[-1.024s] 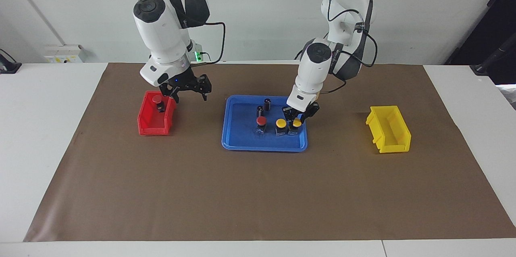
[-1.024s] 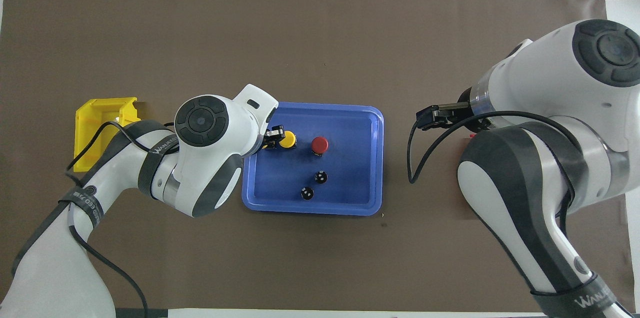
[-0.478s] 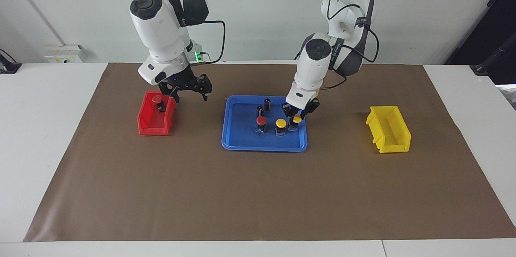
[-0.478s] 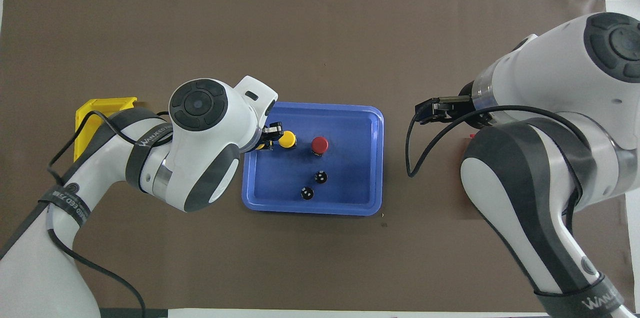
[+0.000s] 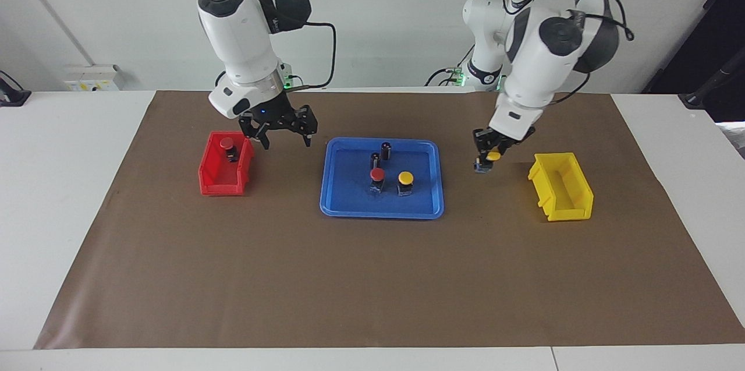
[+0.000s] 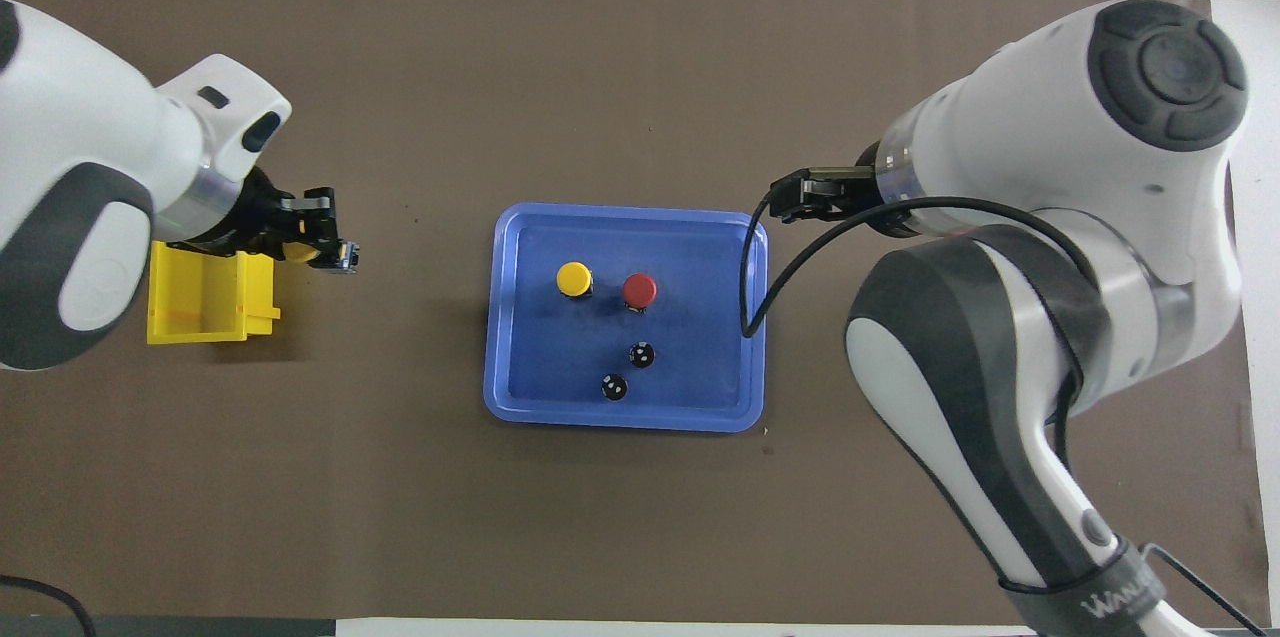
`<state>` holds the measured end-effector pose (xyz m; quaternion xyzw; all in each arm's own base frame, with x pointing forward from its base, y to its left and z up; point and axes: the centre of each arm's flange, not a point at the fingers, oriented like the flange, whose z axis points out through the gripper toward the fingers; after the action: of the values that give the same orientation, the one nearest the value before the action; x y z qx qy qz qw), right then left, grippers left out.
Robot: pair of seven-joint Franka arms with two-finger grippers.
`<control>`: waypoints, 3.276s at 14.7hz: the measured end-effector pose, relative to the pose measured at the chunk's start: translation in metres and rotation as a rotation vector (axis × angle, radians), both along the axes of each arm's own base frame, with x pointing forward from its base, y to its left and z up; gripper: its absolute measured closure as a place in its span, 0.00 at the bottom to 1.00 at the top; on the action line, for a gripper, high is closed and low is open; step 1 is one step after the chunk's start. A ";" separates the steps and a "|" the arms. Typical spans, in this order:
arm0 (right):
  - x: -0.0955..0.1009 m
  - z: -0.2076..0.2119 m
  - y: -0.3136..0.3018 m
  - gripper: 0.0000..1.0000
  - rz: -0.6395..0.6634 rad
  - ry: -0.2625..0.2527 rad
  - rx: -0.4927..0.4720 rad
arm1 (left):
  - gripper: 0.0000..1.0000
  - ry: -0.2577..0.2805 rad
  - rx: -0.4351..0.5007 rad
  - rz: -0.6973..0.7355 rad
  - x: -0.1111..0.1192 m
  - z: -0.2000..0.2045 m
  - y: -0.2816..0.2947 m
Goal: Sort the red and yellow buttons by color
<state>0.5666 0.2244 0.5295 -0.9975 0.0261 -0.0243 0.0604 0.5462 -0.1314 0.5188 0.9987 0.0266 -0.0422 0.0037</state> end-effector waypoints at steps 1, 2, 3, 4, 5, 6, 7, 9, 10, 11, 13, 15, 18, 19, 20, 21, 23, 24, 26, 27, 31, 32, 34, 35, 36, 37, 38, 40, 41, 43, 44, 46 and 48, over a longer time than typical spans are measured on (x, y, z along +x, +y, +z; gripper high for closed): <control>0.003 -0.008 0.031 0.00 -0.001 -0.002 0.003 | 0.58 0.009 -0.006 -0.028 0.001 0.007 0.034; 0.004 -0.021 0.062 0.00 0.002 -0.004 0.002 | 0.58 0.013 -0.010 -0.055 0.002 0.011 0.066; 0.004 -0.036 0.090 0.00 0.000 -0.007 -0.006 | 0.58 0.014 -0.010 -0.074 0.003 0.012 0.094; 0.002 -0.055 0.114 0.00 -0.010 -0.010 -0.023 | 0.58 0.016 -0.002 -0.080 0.004 0.011 0.116; 0.000 -0.076 0.134 0.00 -0.023 -0.008 -0.044 | 0.58 0.022 0.012 -0.075 0.003 0.008 0.131; -0.004 -0.096 0.151 0.00 -0.030 -0.007 -0.071 | 0.58 0.030 0.024 -0.063 0.002 0.003 0.142; -0.007 -0.115 0.165 0.00 -0.034 -0.009 -0.091 | 0.58 0.038 0.028 -0.048 0.001 -0.003 0.152; -0.007 -0.140 0.176 0.00 -0.053 -0.008 -0.101 | 0.58 0.050 0.029 -0.012 -0.003 -0.020 0.172; -0.005 -0.147 0.176 0.01 -0.062 -0.003 -0.104 | 0.58 0.051 0.029 0.010 -0.004 -0.030 0.179; -0.005 -0.153 0.175 0.03 -0.070 0.004 -0.109 | 0.58 0.048 0.031 0.038 -0.005 -0.040 0.182; -0.003 -0.159 0.172 0.08 -0.082 0.012 -0.116 | 0.58 0.029 0.038 0.093 -0.007 -0.065 0.179; -0.004 -0.161 0.170 0.11 -0.103 0.019 -0.118 | 0.58 0.021 0.042 0.117 -0.010 -0.085 0.171; -0.006 -0.167 0.169 0.14 -0.126 0.044 -0.108 | 0.58 0.005 0.041 0.113 -0.014 -0.104 0.166; -0.008 -0.170 0.169 0.14 -0.126 0.051 -0.111 | 0.58 0.009 0.041 0.111 -0.017 -0.113 0.165; -0.010 -0.173 0.169 0.14 -0.125 0.057 -0.115 | 0.58 0.017 0.041 0.110 -0.021 -0.122 0.164; -0.011 -0.176 0.168 0.14 -0.124 0.062 -0.118 | 0.58 0.023 0.041 0.109 -0.024 -0.128 0.164; -0.013 -0.179 0.168 0.15 -0.123 0.067 -0.122 | 0.58 0.020 0.040 0.108 -0.027 -0.136 0.163; -0.013 -0.180 0.167 0.17 -0.123 0.069 -0.124 | 0.58 0.013 0.040 0.107 -0.027 -0.138 0.163; -0.015 -0.183 0.167 0.18 -0.120 0.073 -0.127 | 0.58 0.004 0.040 0.107 -0.028 -0.141 0.163; -0.015 -0.183 0.167 0.18 -0.114 0.074 -0.128 | 0.58 -0.002 0.040 0.107 -0.028 -0.143 0.163; -0.019 -0.185 0.171 0.18 -0.099 0.079 -0.128 | 0.58 -0.012 0.039 0.106 -0.029 -0.148 0.163; -0.020 -0.185 0.171 0.19 -0.098 0.080 -0.129 | 0.58 -0.013 0.039 0.105 -0.029 -0.148 0.163; -0.021 -0.187 0.170 0.20 -0.093 0.083 -0.131 | 0.42 -0.013 0.039 0.096 -0.029 -0.148 0.163; -0.022 -0.187 0.170 0.25 -0.091 0.084 -0.133 | 0.33 -0.014 0.039 0.089 -0.029 -0.147 0.163; -0.022 -0.188 0.170 0.32 -0.090 0.086 -0.133 | 0.22 -0.015 0.039 0.083 -0.029 -0.147 0.163; -0.023 -0.188 0.170 0.32 -0.088 0.089 -0.131 | 0.12 -0.018 0.039 0.080 -0.028 -0.146 0.163; -0.024 -0.188 0.172 0.37 -0.086 0.094 -0.124 | 0.01 -0.023 0.040 0.080 -0.026 -0.143 0.163; -0.026 -0.188 0.175 0.41 -0.081 0.097 -0.112 | 0.00 -0.022 0.045 0.071 -0.020 -0.130 0.164; -0.027 -0.187 0.176 0.45 -0.079 0.096 -0.110 | 0.00 -0.011 0.069 0.041 -0.017 -0.122 0.165; -0.027 -0.187 0.177 0.52 -0.059 0.094 -0.108 | 0.00 -0.007 0.115 -0.015 -0.010 -0.101 0.166; -0.027 -0.187 0.177 0.59 -0.045 0.094 -0.109 | 0.00 -0.009 0.124 -0.030 -0.007 -0.091 0.165; -0.025 -0.187 0.173 0.59 -0.012 0.092 -0.109 | 0.00 -0.024 0.128 -0.061 -0.001 -0.071 0.167; -0.016 -0.178 0.159 0.59 -0.012 0.089 -0.109 | 0.00 -0.032 0.129 -0.068 0.001 -0.050 0.171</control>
<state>0.5501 0.3836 0.3519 -0.9993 0.0334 0.0183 0.0048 0.5470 0.0393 0.4686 0.9978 -0.0045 -0.0247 -0.0615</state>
